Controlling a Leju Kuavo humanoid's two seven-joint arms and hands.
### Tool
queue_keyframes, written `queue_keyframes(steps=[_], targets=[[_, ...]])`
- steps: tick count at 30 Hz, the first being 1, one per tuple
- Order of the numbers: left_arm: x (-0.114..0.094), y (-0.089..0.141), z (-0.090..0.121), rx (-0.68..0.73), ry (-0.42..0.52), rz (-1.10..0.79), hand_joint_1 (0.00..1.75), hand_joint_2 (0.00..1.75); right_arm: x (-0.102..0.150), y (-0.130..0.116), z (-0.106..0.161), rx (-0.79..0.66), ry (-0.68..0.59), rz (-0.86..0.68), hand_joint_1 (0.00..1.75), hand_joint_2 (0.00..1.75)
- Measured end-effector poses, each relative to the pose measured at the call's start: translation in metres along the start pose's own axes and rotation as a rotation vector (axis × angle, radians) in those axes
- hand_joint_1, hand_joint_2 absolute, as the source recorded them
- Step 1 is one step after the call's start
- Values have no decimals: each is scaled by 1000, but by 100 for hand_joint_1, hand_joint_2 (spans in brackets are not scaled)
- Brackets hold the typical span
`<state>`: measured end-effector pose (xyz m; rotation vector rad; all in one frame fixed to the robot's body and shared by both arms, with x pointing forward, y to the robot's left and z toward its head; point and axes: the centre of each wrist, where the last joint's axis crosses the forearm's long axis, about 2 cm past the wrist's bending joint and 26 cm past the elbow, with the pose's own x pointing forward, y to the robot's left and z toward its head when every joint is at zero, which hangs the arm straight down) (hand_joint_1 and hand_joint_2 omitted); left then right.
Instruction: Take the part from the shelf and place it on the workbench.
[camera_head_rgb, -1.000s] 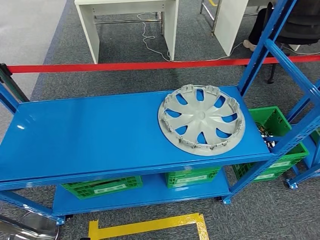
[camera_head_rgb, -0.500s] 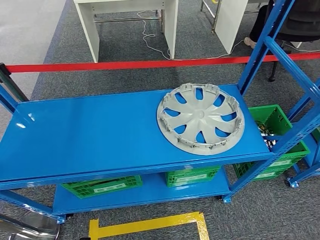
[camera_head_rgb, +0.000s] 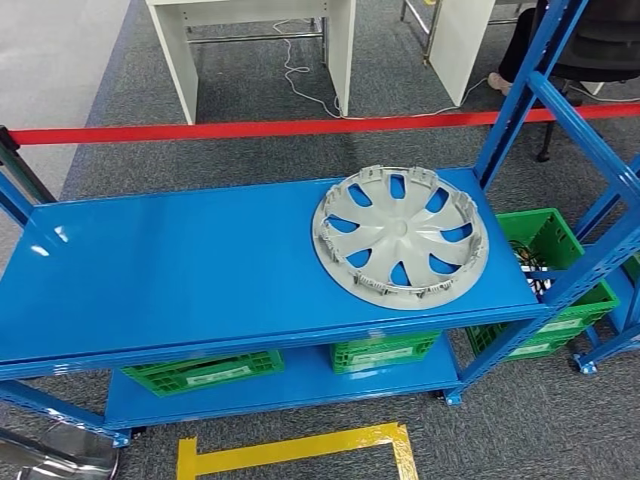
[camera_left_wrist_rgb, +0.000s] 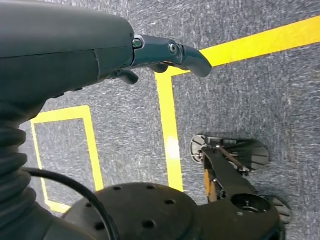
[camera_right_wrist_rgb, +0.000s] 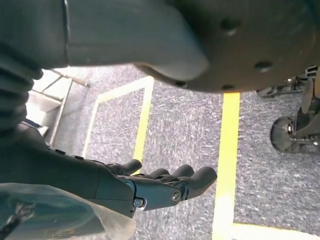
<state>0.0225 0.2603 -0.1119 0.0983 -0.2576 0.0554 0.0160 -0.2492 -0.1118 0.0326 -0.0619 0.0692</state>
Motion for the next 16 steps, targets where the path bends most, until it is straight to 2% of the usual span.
queue_keyframes(steps=[7,8,11,12,16], targets=[[-9,15,0,-41,15,-3,0,175,-8,-19,0,-23,-77,-51,0,175],[-10,17,1,-48,17,-4,0,131,-9,-22,1,-26,-89,-58,0,175],[-14,22,1,-70,22,-6,0,0,-12,-29,1,-32,-123,-80,0,44],[-14,24,1,-78,24,-6,0,0,-12,-31,1,-33,-134,-90,0,0],[-16,27,2,-98,29,-6,0,0,-14,-36,2,-35,-163,-116,0,0]])
